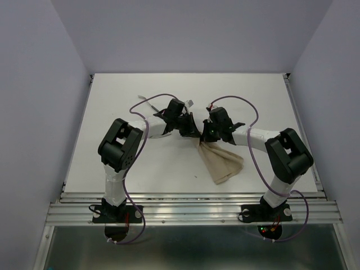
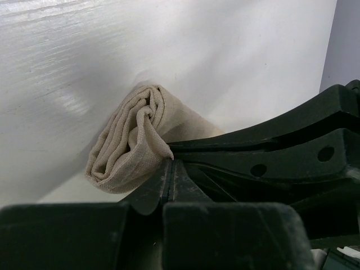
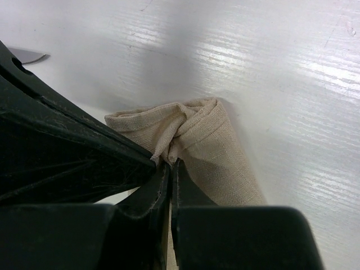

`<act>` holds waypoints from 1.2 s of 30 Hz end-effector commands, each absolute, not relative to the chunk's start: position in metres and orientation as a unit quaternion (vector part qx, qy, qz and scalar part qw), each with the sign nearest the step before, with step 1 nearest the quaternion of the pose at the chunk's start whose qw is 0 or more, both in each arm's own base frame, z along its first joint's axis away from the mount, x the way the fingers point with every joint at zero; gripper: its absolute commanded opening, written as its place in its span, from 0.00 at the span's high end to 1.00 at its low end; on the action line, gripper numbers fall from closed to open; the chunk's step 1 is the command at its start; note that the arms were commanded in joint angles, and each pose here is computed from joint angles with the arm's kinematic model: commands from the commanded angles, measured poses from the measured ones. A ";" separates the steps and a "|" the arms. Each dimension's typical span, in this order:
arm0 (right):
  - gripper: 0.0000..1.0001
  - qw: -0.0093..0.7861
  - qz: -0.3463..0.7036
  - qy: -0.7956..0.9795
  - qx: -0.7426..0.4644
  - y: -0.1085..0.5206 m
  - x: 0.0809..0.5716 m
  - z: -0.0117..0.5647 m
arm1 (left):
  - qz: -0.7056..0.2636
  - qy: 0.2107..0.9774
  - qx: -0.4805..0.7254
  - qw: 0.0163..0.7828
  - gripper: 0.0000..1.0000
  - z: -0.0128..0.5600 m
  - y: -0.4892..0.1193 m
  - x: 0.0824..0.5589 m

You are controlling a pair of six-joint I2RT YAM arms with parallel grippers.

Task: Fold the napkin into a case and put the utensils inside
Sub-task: Stuff the 2/3 rectangle-folded napkin at the center of the board.

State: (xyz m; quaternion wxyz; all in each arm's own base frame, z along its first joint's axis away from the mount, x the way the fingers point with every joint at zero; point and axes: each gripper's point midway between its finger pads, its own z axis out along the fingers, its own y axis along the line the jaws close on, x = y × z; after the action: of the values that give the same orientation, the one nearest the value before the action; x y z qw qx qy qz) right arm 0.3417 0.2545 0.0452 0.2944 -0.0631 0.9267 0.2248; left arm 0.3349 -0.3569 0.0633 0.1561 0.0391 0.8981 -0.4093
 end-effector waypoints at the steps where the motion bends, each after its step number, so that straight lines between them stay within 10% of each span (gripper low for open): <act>1: 0.99 0.317 0.265 0.907 -0.085 0.271 0.349 0.059 | -0.442 0.878 0.052 0.174 1.00 0.087 -0.365 0.338; 13: 0.62 0.318 0.319 0.886 -0.113 0.280 0.330 0.080 | -0.442 0.880 0.051 0.168 1.00 0.080 -0.367 0.338; 25: 0.95 0.312 0.324 0.889 -0.090 0.285 0.336 0.069 | -0.442 0.880 0.051 0.164 1.00 0.078 -0.366 0.335; 36: 0.99 0.306 0.308 0.898 -0.070 0.288 0.351 0.050 | -0.436 0.885 0.049 0.155 1.00 0.068 -0.362 0.329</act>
State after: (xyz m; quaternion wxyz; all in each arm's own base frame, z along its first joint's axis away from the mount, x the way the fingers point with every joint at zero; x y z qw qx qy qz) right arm 0.3291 0.2737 0.0334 0.2681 -0.0726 0.9143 0.2950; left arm 0.3393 -0.3567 0.0644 0.1631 0.0334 0.8927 -0.4188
